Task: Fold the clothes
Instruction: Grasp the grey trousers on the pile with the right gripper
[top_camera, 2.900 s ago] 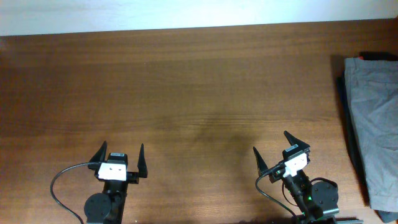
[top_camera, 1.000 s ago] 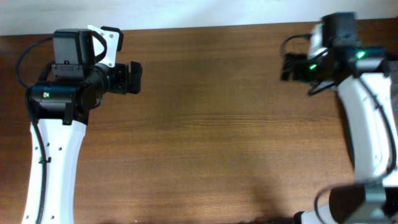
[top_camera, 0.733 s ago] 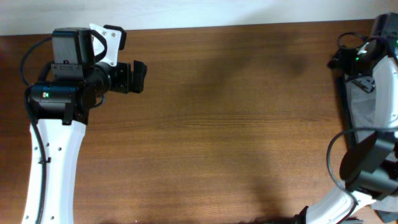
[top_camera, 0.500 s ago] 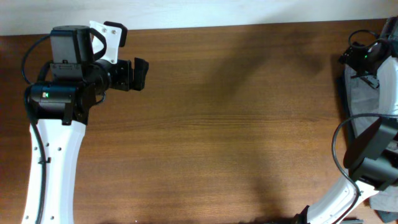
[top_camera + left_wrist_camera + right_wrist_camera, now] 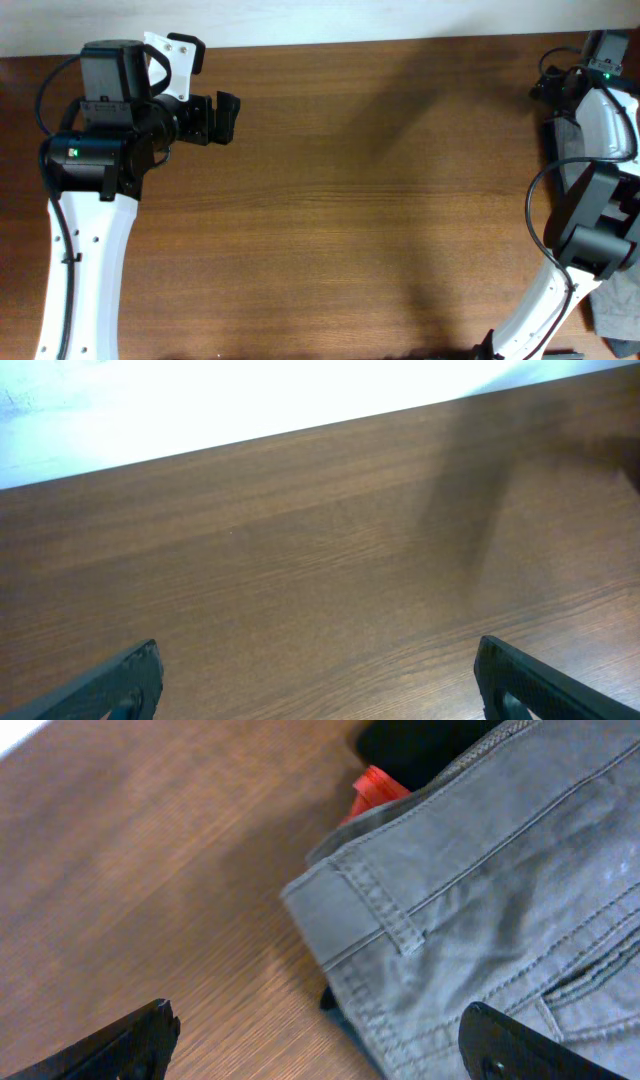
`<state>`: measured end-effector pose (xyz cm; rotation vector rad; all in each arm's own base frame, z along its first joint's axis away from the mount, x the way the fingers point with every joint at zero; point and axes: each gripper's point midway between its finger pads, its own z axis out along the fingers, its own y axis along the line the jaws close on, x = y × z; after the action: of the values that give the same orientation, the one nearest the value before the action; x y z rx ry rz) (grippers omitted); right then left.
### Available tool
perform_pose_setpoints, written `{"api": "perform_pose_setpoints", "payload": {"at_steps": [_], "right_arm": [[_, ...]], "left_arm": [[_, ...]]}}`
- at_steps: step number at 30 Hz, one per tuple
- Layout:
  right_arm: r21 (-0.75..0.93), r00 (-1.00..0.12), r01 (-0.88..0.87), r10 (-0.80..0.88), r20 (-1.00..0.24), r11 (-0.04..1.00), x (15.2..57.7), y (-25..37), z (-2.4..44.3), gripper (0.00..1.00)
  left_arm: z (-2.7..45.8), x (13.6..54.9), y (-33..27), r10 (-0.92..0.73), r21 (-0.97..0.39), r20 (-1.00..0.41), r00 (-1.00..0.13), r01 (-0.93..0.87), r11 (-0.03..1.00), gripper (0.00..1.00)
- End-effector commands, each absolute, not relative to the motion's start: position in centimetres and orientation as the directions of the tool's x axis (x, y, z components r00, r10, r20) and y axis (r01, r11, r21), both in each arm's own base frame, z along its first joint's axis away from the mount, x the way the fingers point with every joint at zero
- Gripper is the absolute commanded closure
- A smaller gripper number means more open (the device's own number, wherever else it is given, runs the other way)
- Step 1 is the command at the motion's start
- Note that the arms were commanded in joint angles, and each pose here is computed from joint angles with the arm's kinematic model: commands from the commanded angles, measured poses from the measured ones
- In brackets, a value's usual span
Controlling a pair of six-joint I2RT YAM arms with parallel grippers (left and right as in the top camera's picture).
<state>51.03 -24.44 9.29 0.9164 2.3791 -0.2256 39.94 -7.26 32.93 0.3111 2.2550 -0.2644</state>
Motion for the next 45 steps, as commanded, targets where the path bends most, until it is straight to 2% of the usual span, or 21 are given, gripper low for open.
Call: {"api": "perform_pose_setpoints", "payload": {"at_steps": [1,7,10,14,20,23,25,31,36,42,43,45], "right_arm": [[-0.034,-0.607,0.69,0.553,-0.57,0.723,50.9,-25.7,7.4,0.06],[-0.096,-0.629,0.707,0.56,-0.539,0.701,50.1,-26.5,4.6,0.08],[-0.13,-0.626,0.719,0.555,-0.547,0.683,49.7,-27.0,4.9,0.22],[-0.153,-0.616,0.735,0.555,-0.558,0.661,48.9,-27.9,6.4,0.54],[-0.156,-0.59,0.769,0.592,-0.549,0.62,47.1,-30.4,8.2,0.7],[-0.147,-0.571,0.787,0.619,-0.539,0.599,46.0,-31.9,9.0,0.75],[-0.117,-0.591,0.764,0.615,-0.522,0.635,45.7,-32.7,9.5,0.78],[-0.009,-0.582,0.752,0.657,-0.479,0.659,44.8,-33.5,8.9,0.79],[0.056,-0.626,0.684,0.625,-0.467,0.727,46.0,-32.1,8.9,0.77],[0.135,-0.688,0.567,0.557,-0.464,0.813,48.3,-28.6,9.1,0.63],[0.135,-0.694,0.558,0.55,-0.464,0.819,48.7,-28.1,9.1,0.58],[0.133,-0.708,0.538,0.532,-0.464,0.833,49.3,-26.9,9.0,0.43]], "left_arm": [[34.7,39.6,-7.8,0.12,-0.104,-0.792,-0.598,0.326,0.94,0.01],[35.0,39.7,-8.2,0.123,-0.104,-0.801,-0.585,0.338,0.935,0.01],[35.0,39.8,-8.2,0.122,-0.103,-0.804,-0.582,0.339,0.935,0.01],[35.2,39.9,-8.2,0.122,-0.101,-0.808,-0.576,0.34,0.935,0.01],[35.2,39.9,-8.2,0.122,-0.101,-0.808,-0.576,0.339,0.935,0.01],[35.2,39.8,-8.2,0.122,-0.101,-0.808,-0.577,0.34,0.935,0.01],[35.1,39.9,-8.2,0.122,-0.101,-0.807,-0.578,0.34,0.935,0.01],[34.5,40.1,-8.3,0.123,-0.108,-0.797,-0.592,0.341,0.934,0.01],[33.8,40.5,-8.4,0.125,-0.117,-0.784,-0.608,0.342,0.933,0.01],[33.4,40.5,-8.4,0.126,-0.119,-0.777,-0.617,0.34,0.933,0.01],[33.4,40.5,-8.4,0.126,-0.119,-0.777,-0.617,0.34,0.933,0.01],[33.4,40.5,-8.4,0.126,-0.119,-0.777,-0.617,0.34,0.933,0.01]]}}
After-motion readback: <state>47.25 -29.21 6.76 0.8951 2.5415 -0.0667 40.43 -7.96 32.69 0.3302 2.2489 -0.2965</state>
